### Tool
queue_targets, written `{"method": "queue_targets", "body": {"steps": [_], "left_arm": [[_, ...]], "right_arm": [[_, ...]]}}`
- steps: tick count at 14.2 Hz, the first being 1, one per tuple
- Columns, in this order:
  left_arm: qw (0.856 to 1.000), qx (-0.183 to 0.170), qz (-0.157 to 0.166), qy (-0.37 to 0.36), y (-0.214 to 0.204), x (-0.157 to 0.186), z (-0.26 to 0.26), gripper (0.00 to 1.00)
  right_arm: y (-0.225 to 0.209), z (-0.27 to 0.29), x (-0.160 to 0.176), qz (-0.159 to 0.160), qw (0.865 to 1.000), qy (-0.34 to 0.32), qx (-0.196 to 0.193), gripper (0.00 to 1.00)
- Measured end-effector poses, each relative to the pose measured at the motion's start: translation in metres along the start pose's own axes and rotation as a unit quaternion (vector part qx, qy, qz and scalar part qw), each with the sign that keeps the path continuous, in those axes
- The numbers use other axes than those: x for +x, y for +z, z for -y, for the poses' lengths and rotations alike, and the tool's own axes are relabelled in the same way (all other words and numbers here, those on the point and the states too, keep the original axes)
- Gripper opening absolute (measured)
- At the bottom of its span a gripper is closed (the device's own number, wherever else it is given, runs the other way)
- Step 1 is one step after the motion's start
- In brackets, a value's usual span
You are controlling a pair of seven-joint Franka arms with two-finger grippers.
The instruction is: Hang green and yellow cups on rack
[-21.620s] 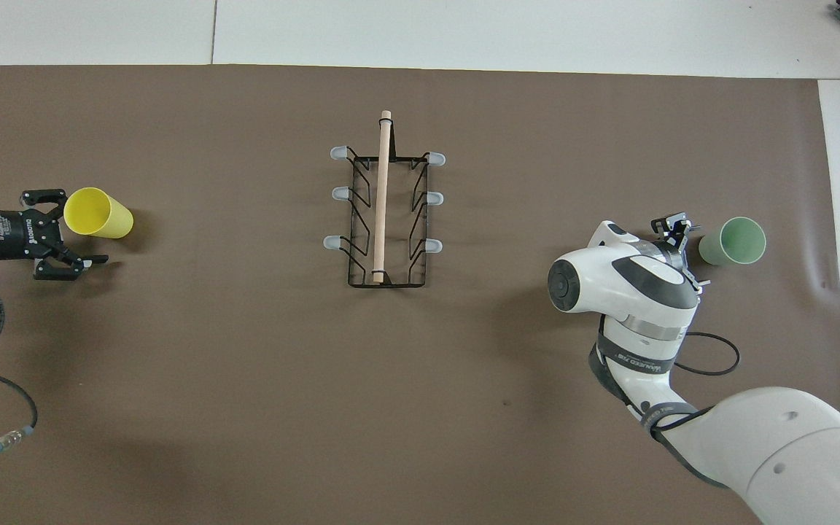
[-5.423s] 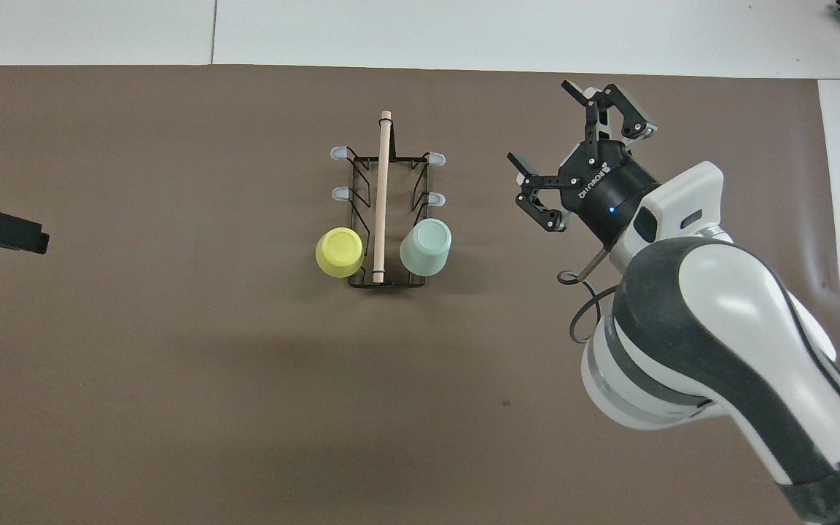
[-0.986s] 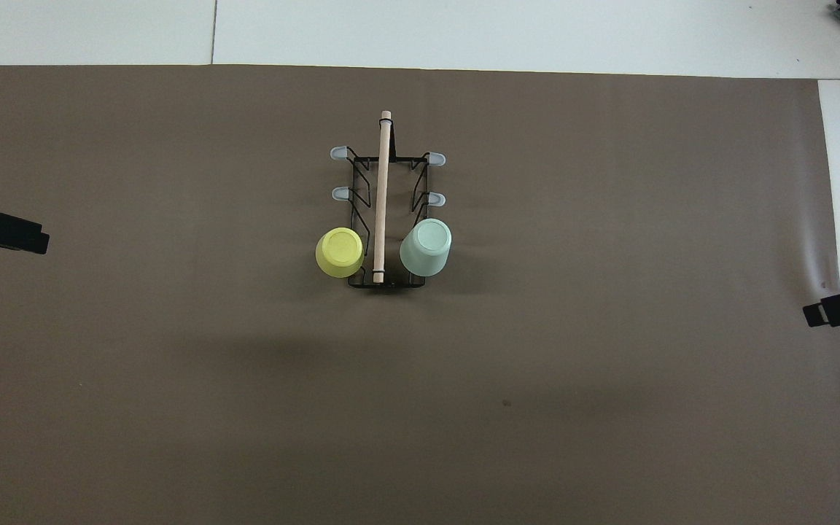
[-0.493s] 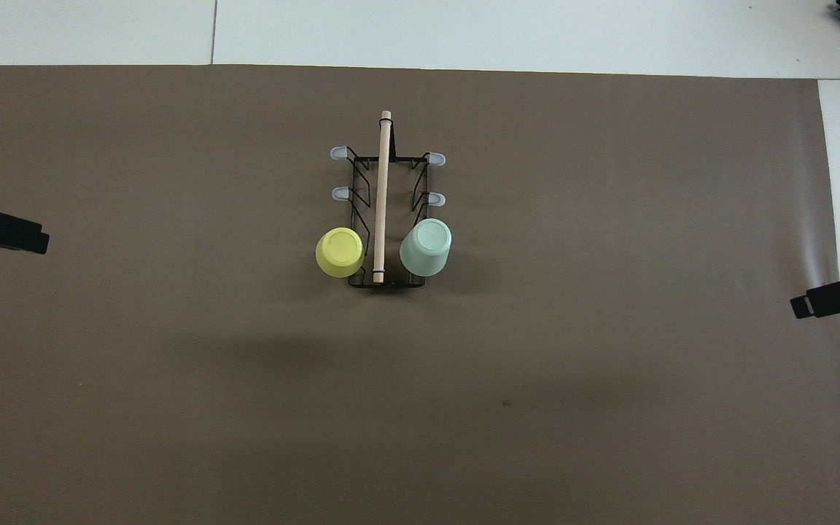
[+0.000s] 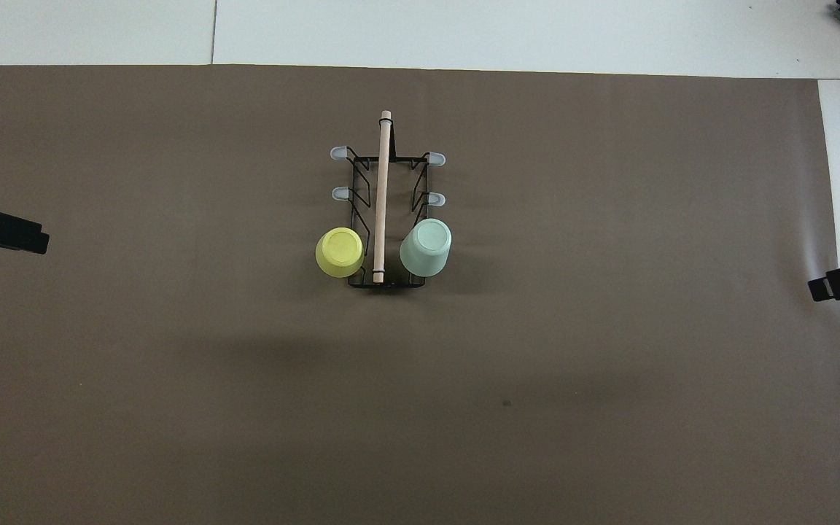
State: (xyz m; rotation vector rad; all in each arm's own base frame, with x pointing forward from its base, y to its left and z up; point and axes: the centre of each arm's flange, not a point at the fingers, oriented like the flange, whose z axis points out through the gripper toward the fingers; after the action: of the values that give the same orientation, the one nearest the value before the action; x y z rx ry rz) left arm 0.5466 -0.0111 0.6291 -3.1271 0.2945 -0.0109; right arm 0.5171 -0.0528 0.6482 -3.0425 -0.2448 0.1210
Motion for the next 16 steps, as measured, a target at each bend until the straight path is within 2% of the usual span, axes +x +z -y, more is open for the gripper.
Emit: {"method": "queue_targets", "body": {"steps": [3,8,16], "left_arm": [[1.0,0.0,0.0,0.0,0.0,0.0,0.0,1.0],[1.0,0.0,0.0,0.0,0.0,0.0,0.0,1.0],[1.0,0.0,0.0,0.0,0.0,0.0,0.0,1.0]], "right_arm": [[-0.003,-0.004,0.011,-0.034,0.999,-0.01,-0.019,1.0],[0.011,-0.006,0.022,-0.04,0.999,-0.016,-0.023,1.0],[0.014,-0.004,0.022,-0.033,0.999,-0.014,-0.021,1.0]]}}
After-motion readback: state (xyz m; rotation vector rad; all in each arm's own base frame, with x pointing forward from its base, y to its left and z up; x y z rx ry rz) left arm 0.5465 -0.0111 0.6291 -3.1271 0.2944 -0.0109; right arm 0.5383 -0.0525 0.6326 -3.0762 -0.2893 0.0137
